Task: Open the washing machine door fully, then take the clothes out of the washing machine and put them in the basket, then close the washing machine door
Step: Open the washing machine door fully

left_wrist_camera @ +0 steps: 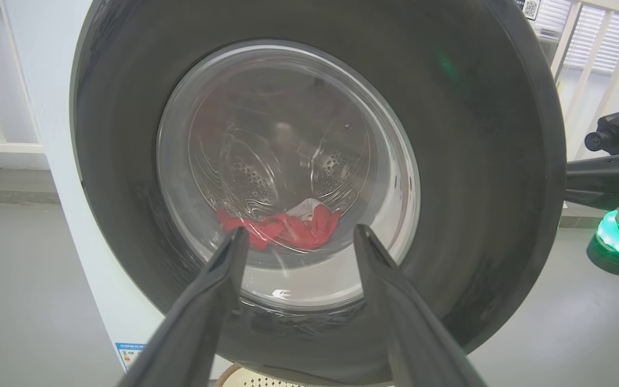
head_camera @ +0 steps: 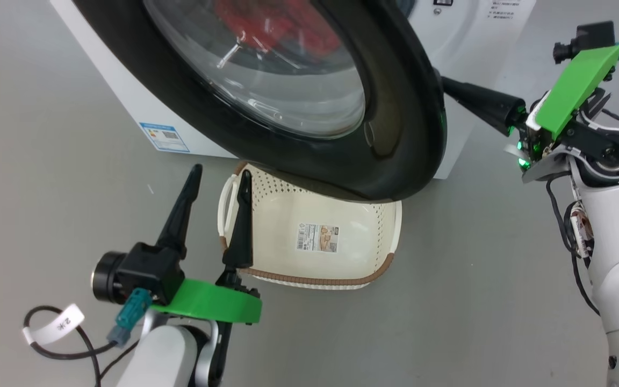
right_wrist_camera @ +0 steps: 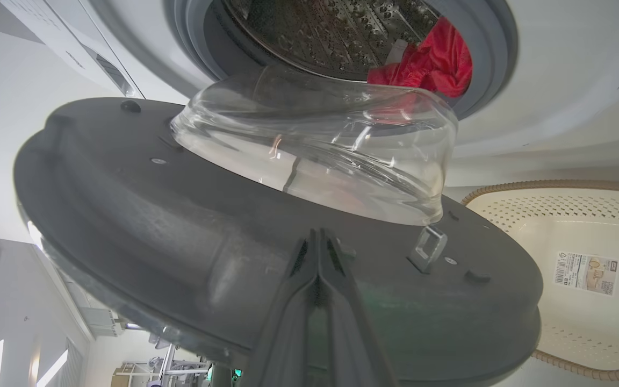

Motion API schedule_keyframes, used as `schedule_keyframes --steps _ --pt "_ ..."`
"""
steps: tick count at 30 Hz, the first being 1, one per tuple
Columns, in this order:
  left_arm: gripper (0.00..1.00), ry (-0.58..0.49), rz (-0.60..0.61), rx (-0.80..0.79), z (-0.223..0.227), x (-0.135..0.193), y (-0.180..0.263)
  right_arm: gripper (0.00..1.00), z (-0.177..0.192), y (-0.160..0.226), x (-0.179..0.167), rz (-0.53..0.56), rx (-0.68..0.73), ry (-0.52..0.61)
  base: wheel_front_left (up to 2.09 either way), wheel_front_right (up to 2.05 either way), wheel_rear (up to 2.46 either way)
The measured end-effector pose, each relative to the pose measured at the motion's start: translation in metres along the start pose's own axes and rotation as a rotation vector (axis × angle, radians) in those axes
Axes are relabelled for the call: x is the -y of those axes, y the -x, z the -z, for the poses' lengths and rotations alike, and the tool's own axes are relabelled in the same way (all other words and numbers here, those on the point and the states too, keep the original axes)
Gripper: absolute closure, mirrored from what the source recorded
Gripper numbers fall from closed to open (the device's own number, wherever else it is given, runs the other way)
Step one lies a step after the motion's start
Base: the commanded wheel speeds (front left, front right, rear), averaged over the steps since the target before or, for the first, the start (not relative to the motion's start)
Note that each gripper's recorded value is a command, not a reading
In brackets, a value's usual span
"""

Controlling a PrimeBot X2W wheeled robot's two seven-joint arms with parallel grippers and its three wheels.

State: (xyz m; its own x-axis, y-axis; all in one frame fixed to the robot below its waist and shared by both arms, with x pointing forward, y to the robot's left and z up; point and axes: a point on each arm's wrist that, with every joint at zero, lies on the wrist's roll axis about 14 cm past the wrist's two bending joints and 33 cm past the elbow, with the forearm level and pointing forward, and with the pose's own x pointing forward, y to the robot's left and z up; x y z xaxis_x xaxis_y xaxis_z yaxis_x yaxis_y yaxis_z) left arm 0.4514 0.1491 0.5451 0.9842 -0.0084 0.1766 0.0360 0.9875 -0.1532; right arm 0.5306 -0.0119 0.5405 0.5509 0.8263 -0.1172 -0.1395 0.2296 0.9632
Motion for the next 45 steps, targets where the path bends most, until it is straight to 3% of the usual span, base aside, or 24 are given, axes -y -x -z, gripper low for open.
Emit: schedule_keyframes --steps 27,45 --pt "0.0 -0.018 -0.085 0.049 -0.032 -0.028 0.046 1.0 0.087 0.007 -0.025 -0.08 -0.17 0.009 0.0 0.0 0.0" --pt "0.0 -0.023 -0.185 0.057 -0.041 -0.056 0.075 1.0 0.146 -0.012 -0.048 -0.157 -0.328 0.033 0.0 0.0 0.0"
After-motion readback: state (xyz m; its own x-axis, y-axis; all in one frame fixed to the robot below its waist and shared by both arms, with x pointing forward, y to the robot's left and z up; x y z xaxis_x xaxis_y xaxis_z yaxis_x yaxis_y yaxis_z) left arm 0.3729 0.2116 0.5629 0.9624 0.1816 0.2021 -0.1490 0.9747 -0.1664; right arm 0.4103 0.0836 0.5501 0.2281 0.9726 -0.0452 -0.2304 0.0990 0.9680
